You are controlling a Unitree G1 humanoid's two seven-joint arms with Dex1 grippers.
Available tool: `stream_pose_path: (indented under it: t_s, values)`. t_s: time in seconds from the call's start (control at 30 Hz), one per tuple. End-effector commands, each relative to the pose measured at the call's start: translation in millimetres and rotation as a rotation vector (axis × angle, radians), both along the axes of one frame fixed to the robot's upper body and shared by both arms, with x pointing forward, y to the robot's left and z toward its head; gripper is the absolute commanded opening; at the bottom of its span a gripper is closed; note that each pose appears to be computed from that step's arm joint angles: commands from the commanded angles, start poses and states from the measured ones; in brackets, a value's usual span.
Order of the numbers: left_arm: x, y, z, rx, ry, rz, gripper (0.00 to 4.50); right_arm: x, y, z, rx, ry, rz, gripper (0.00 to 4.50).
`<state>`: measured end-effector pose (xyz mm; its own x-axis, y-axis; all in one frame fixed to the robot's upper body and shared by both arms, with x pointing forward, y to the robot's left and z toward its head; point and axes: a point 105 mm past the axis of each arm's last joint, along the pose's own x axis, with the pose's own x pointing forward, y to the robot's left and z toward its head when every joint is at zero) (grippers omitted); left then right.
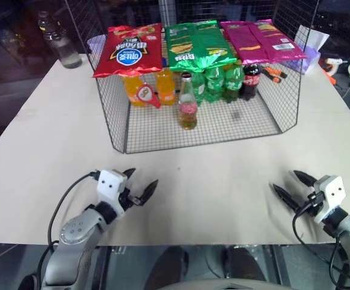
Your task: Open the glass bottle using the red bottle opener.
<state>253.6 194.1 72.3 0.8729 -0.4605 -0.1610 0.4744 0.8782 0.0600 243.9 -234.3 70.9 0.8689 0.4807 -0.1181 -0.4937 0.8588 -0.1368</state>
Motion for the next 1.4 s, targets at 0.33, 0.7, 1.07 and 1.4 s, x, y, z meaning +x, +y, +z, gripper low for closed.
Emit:
stream_pose_path:
  t_s: [0.33, 0.7, 1.07, 1.4]
  values:
    - [1.1, -9.6, 9.1, -0.008, -0.057, -0.014, 4.47, 5.6, -2.6, 16.3, -0.025, -0.065, 0.032, 4.22]
    - [3.3, -8.5, 9.7, 0.0, -0.065, -0.012, 4.47, 6.9, 3.6, 17.0, -0.016, -0.076, 0.047, 4.22]
    - [23.1, -11.3, 40.7, -0.069, -0.154, 0.042, 4.47, 2.7, 27.3, 29.1, 0.037, -0.103, 0.145, 4.22]
    - [75.0, -17.1, 123.9, -0.137, -0.368, 0.077, 4.47, -1.6, 93.9, 86.2, 0.137, -0.202, 0.386, 4.22]
